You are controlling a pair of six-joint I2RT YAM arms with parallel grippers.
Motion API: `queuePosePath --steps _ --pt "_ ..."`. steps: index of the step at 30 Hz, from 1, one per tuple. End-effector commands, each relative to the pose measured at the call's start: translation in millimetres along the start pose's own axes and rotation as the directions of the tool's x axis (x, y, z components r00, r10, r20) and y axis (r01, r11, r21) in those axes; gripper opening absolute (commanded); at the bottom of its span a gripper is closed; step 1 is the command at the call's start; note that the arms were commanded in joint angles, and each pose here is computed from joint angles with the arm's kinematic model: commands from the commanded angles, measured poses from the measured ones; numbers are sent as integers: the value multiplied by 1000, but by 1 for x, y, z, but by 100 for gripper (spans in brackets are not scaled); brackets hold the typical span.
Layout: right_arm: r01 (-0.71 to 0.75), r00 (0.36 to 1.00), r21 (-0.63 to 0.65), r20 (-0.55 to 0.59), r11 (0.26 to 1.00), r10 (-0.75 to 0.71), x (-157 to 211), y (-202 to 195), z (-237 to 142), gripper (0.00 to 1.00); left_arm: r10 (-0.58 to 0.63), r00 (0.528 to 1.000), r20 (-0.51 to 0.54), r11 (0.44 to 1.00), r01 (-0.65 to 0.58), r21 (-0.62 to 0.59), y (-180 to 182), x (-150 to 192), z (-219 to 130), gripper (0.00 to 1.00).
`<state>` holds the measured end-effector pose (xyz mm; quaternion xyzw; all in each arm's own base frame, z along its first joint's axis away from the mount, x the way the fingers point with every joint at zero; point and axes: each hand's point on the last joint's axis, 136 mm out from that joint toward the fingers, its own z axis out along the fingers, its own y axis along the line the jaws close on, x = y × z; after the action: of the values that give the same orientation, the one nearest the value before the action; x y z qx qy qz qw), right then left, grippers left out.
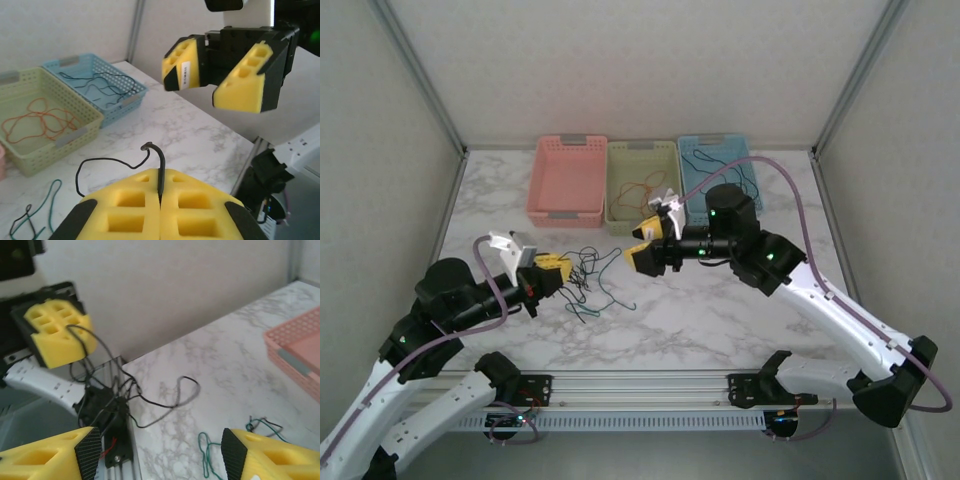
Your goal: Untangle the cables
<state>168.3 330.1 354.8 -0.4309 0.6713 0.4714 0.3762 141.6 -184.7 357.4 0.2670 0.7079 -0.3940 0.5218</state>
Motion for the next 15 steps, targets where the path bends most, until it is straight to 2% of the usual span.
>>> queuePosePath --steps 1,6,12,13,15 --pt "110 993 -90 -23 990 -113 0 20 16 68 17 1000 1 995 -17 96 -20 -7 -5 0" --pt "124 988 -152 -68 981 -136 4 30 40 66 10 1000 -10 993 -9 114 -23 -8 -4 0" --pt "115 981 -194 -130 974 -141 12 35 62 57 4 1000 -22 993 -1 117 -23 -7 0 0" --pt "111 980 -198 -141 974 -140 13 35 65 52 3 1000 -25 993 0 121 -23 -7 1 0" --pt "120 978 -185 -146 975 -148 12 34 66 24 2 1000 -29 993 2 120 -23 -6 2 0"
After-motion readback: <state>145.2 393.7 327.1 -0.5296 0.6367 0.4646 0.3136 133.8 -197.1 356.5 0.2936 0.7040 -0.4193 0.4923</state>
